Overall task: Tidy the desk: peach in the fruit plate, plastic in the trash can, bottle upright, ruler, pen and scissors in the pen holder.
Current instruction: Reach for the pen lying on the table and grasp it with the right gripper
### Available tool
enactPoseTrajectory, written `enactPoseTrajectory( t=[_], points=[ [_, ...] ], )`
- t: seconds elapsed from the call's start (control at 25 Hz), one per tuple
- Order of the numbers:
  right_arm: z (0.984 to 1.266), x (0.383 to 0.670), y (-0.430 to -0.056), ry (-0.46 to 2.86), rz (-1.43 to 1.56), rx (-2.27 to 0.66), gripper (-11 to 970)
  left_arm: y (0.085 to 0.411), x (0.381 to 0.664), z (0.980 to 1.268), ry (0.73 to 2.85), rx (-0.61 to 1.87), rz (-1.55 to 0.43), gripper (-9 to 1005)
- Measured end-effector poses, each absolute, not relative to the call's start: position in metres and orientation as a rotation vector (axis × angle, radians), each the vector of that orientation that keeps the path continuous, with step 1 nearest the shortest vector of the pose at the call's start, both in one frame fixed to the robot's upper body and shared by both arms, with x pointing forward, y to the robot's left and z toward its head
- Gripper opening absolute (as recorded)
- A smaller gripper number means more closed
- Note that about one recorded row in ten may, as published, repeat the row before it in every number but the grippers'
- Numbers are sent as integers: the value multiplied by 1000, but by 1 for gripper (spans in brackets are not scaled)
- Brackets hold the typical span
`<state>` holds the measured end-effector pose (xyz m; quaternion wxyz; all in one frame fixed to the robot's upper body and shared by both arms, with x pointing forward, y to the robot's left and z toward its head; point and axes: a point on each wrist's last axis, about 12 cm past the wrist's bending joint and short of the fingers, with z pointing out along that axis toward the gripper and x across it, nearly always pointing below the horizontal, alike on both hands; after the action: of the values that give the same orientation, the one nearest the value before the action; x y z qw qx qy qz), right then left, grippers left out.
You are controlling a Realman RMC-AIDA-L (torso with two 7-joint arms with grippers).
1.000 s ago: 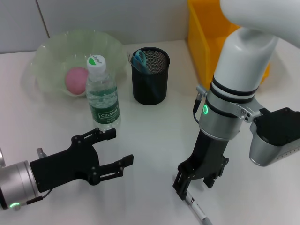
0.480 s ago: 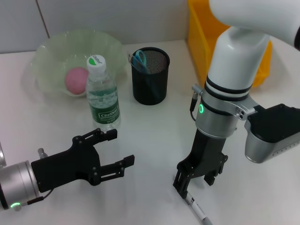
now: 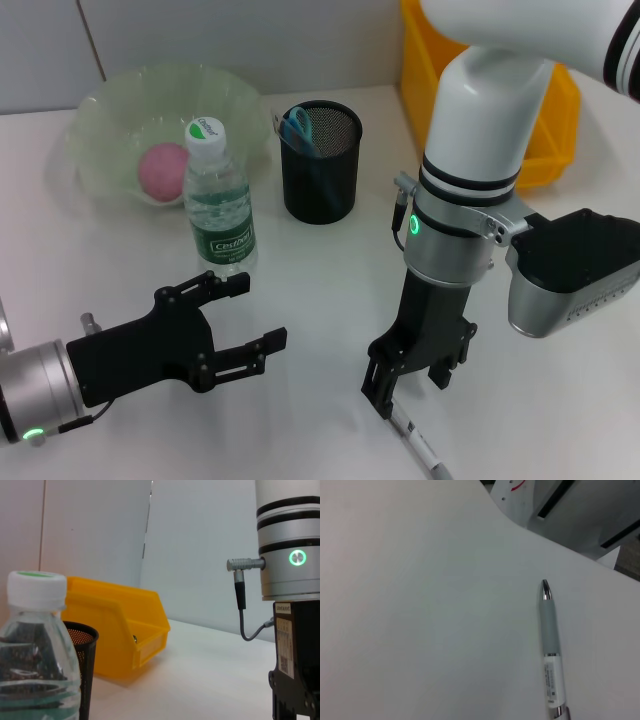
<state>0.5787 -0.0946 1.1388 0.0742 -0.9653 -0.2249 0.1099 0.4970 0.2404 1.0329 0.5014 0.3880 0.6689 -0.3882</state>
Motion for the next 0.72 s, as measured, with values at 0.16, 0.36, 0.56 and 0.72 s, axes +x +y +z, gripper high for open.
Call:
enactPoseTrajectory(
  t=[0.16,0.36,0.56,0.72],
  points=[
    [1138,577,-93,-698,335,-2904,755,239,499,1033,1615,944,-937,831],
    [1139,577,-91,-719,338,-2908,755,238,498,1033,1618,942,-942,831],
    [1139,578,-88,-731,339,-2914,755,237,498,1033,1618,944,-942,831],
    [1140,580,-87,-734,333,-2917,755,237,498,1033,1618,944,-942,831]
  ],
)
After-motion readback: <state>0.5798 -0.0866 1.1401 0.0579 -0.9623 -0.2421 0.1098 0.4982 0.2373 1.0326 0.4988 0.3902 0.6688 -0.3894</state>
